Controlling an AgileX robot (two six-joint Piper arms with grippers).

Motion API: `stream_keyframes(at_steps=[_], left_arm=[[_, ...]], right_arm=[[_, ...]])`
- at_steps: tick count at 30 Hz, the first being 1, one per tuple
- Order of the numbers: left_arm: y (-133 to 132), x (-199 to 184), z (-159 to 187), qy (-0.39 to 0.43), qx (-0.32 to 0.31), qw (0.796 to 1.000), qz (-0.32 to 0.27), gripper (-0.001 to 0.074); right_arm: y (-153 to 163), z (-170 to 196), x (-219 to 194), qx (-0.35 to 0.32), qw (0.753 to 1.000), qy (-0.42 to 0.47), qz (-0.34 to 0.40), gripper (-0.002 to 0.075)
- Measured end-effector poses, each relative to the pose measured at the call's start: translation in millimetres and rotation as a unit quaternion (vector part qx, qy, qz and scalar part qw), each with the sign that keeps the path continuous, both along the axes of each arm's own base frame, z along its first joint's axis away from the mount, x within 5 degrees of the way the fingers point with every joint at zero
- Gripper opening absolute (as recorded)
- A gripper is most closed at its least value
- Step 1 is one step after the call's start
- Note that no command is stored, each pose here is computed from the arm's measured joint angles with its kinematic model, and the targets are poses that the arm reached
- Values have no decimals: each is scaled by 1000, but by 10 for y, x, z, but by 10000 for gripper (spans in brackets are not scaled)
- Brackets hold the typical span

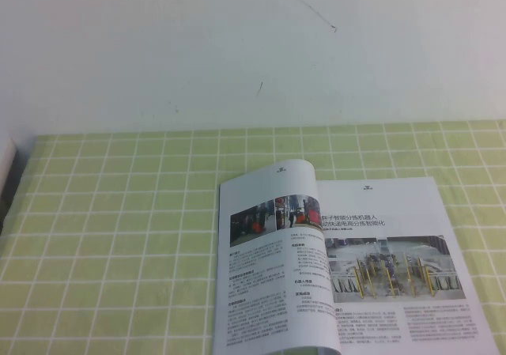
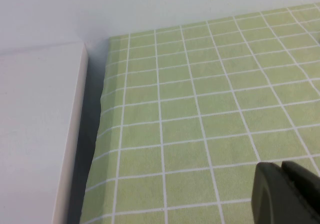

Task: Close book
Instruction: 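Close the open booklet and leave it lying on the table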

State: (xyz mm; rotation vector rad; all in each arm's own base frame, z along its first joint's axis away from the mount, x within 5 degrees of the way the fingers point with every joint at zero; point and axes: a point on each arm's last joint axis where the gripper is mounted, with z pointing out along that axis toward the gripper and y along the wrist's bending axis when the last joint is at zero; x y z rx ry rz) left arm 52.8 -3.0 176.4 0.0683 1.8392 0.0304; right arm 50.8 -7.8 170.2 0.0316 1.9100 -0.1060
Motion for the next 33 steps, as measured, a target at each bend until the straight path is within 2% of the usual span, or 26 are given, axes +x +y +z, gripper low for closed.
stream_keyframes(at_steps=[33], left_arm=[[0,0,0,0,0,1000,0,-4]], right_arm=[[-6,1,0,-10,1000,0,0,-3]])
